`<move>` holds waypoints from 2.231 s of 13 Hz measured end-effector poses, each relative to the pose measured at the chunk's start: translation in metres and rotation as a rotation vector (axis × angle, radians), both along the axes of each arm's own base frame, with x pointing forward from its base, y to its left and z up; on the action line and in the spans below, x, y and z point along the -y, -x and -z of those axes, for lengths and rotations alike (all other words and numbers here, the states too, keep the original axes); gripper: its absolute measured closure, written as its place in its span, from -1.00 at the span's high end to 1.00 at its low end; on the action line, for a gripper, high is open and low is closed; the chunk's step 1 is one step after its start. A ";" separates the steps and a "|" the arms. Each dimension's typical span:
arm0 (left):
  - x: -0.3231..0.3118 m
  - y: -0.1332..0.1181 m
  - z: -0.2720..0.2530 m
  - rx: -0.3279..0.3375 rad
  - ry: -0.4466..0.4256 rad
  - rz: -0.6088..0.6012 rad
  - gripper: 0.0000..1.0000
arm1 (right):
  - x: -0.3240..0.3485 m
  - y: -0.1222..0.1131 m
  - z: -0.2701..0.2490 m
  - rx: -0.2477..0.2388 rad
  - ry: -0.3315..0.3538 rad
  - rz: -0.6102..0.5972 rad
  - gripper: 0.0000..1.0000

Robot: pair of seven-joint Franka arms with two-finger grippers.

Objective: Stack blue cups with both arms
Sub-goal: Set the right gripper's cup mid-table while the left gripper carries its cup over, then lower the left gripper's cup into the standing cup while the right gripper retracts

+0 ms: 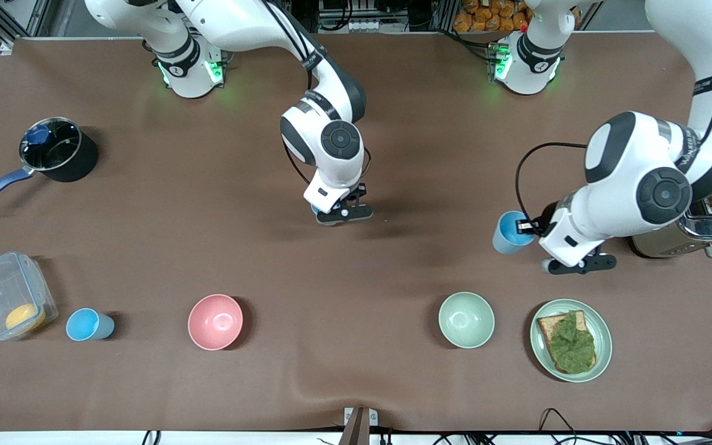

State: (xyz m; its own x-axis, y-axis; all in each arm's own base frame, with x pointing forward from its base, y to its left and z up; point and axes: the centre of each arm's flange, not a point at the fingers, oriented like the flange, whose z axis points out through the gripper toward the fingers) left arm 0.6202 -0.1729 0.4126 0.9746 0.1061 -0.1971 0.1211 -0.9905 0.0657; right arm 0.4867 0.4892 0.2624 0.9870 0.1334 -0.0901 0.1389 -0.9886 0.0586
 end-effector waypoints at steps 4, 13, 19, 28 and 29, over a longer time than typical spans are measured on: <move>0.031 0.010 -0.007 -0.008 0.002 -0.039 -0.94 | 0.000 0.000 0.009 -0.006 0.010 0.020 -0.81; 0.083 0.027 -0.024 -0.011 -0.011 -0.058 -0.94 | -0.009 -0.017 -0.021 0.046 -0.031 0.046 0.82; 0.159 0.063 -0.032 -0.011 -0.032 -0.092 -0.94 | 0.062 -0.067 -0.073 -0.020 -0.016 0.019 1.00; 0.274 0.116 -0.021 0.035 0.030 -0.230 -0.94 | 0.217 -0.137 -0.119 -0.082 -0.023 0.129 1.00; 0.285 0.119 -0.014 0.036 0.043 -0.247 -0.94 | 0.236 -0.143 -0.124 -0.089 -0.025 0.138 1.00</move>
State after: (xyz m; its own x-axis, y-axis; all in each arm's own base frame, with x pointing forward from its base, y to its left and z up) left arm 0.5007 -0.4574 0.4269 0.9266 0.3341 -0.1727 0.3559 -0.9273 0.1159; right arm 0.6294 0.2535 0.3865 0.9843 0.0000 -0.1764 0.0049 -0.9996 0.0271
